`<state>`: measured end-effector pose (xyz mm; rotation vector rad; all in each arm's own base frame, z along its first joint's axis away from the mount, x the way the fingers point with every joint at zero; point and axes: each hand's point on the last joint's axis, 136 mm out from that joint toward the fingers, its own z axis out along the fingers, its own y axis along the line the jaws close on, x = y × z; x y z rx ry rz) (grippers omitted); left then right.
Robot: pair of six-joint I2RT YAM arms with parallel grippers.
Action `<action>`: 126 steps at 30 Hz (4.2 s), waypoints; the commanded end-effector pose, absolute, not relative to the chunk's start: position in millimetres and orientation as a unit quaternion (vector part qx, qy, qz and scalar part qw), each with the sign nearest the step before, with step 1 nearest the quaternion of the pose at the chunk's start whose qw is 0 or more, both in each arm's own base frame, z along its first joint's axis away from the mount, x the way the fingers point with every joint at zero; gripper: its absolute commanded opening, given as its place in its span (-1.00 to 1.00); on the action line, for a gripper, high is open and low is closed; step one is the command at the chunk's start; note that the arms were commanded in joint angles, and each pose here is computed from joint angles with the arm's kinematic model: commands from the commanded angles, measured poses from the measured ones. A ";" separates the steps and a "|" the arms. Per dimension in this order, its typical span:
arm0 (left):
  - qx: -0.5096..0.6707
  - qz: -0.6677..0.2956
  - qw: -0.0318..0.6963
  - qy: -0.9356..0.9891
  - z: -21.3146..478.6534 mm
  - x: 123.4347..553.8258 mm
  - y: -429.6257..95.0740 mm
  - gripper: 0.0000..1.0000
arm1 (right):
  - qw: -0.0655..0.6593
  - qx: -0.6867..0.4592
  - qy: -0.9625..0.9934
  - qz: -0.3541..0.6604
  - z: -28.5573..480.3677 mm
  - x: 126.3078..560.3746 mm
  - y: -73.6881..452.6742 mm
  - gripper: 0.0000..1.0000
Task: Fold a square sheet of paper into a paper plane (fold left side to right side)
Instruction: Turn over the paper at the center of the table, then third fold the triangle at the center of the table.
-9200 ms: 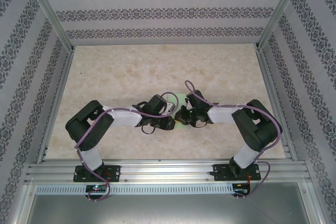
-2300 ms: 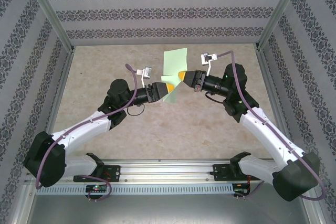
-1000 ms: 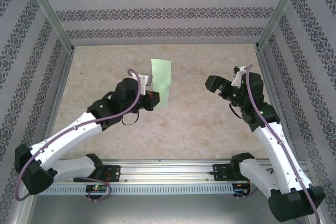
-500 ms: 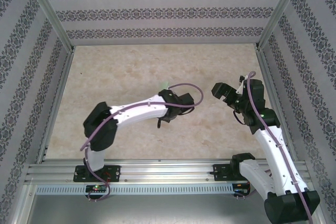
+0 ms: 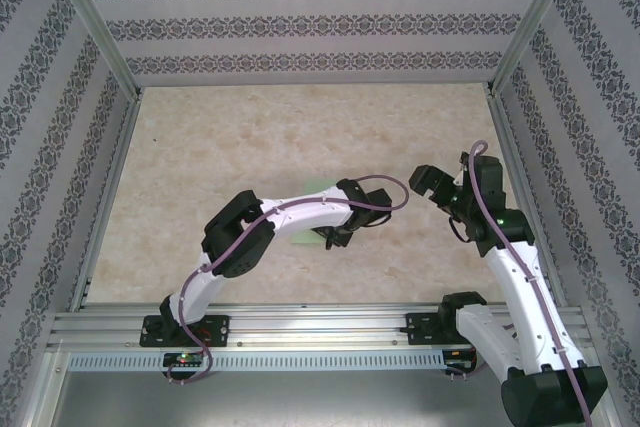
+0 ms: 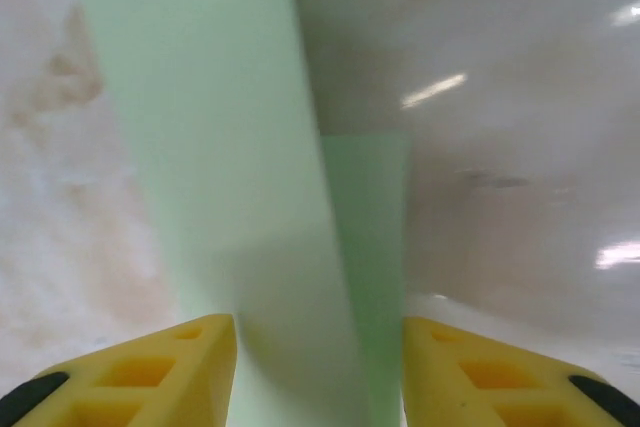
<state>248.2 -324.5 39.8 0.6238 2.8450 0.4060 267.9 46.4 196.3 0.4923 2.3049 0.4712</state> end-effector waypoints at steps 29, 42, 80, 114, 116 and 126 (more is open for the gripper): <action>-0.129 -0.380 0.198 0.894 92.9 297.7 -215.2 0.64 | 0.207 0.008 0.887 0.414 99.3 333.8 283.4 0.58; -0.119 -0.382 0.171 0.900 83.0 295.8 -222.3 0.64 | 0.182 0.001 0.912 0.368 49.5 350.1 286.6 0.56; -0.079 -0.414 0.096 0.902 43.9 306.6 -276.4 -0.08 | 0.133 -0.038 0.942 0.307 12.3 338.7 272.0 0.25; -0.083 -0.385 0.102 0.913 47.8 292.0 -263.2 -0.81 | 0.201 -0.077 0.921 0.325 56.5 350.2 272.3 0.38; -0.086 -0.384 0.100 0.914 46.9 290.7 -262.9 -0.86 | 0.229 -0.089 0.914 0.322 71.3 350.4 268.7 0.46; -0.114 -0.385 0.088 0.911 49.7 289.8 -266.6 -0.99 | 0.375 -0.228 0.862 0.253 112.9 276.9 261.5 0.50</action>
